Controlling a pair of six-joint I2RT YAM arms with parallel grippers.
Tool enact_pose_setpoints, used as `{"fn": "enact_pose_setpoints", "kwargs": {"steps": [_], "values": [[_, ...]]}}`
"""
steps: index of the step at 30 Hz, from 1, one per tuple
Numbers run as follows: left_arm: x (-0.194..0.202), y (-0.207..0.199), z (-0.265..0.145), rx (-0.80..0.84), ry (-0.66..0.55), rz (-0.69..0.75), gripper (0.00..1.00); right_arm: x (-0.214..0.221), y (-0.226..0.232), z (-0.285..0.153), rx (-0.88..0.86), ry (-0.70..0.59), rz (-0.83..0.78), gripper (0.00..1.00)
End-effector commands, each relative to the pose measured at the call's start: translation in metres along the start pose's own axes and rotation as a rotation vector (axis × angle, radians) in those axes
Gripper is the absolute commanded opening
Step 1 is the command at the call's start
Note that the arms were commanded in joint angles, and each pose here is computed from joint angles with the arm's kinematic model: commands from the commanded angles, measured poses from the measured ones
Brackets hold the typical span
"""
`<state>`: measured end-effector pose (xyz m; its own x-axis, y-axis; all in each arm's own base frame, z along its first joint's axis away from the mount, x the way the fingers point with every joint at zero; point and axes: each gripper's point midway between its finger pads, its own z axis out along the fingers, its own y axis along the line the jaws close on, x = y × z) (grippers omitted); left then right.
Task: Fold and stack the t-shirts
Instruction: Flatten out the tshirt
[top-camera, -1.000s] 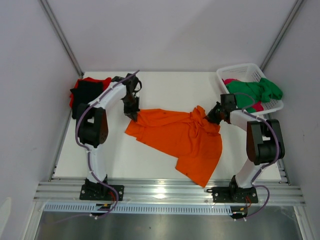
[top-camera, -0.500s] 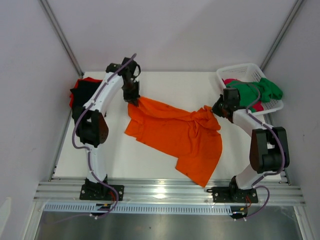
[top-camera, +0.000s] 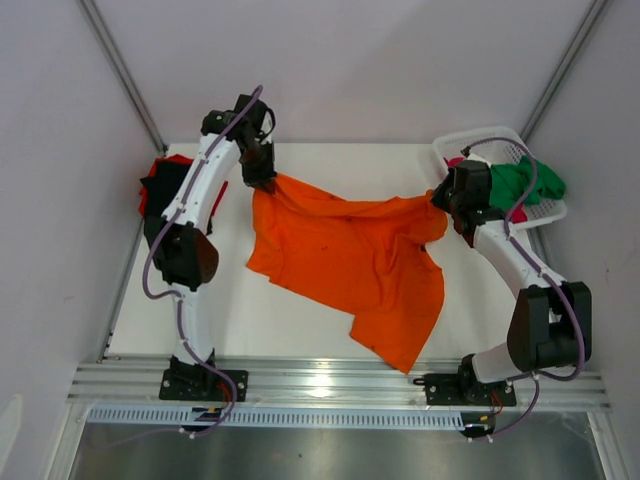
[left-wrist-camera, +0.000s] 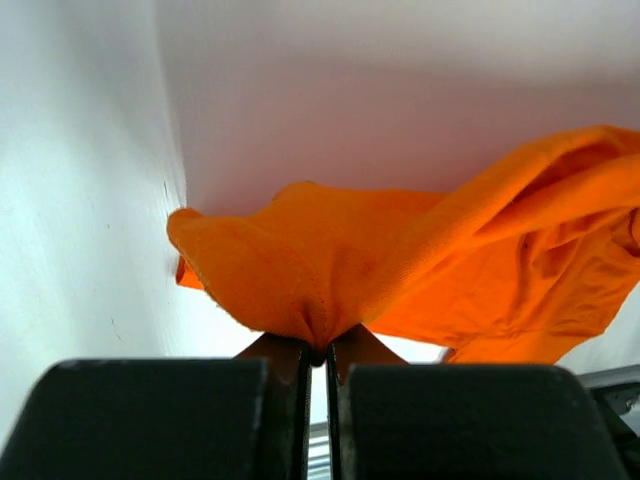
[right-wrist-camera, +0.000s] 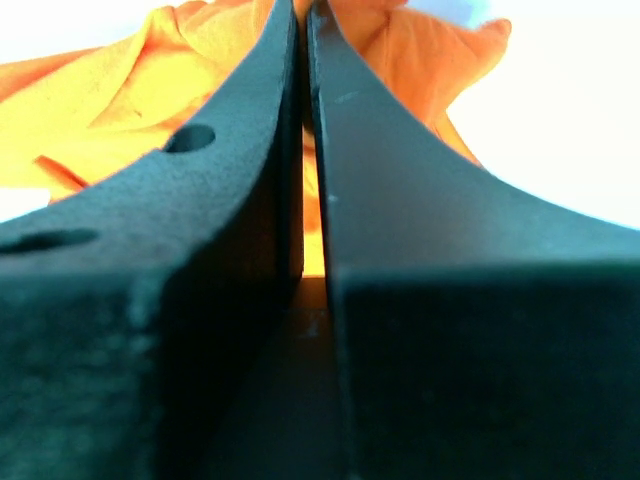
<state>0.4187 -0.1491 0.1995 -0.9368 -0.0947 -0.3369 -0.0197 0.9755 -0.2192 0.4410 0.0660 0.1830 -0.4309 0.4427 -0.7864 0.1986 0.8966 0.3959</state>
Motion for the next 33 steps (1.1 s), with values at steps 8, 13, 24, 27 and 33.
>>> {"fn": "enact_pose_setpoints", "kwargs": {"steps": [8,13,24,27,33], "values": [[-0.06,-0.015,-0.097,0.099,-0.387,-0.105,0.01,-0.09,0.032,-0.06,-0.056,-0.327,-0.055,0.0],[-0.065,-0.025,-0.122,0.161,-0.453,-0.106,0.01,-0.102,0.037,-0.081,-0.081,-0.37,-0.055,0.0],[-0.041,-0.033,-0.182,0.236,-0.513,-0.084,0.01,-0.143,0.058,-0.157,-0.143,-0.506,-0.087,0.01],[-0.028,-0.031,-0.203,0.245,-0.532,-0.095,0.01,-0.165,0.063,-0.191,-0.159,-0.574,-0.086,0.01],[0.012,-0.033,-0.243,0.31,-0.533,-0.125,0.01,-0.194,0.077,-0.259,-0.208,-0.651,-0.095,0.01]]}}
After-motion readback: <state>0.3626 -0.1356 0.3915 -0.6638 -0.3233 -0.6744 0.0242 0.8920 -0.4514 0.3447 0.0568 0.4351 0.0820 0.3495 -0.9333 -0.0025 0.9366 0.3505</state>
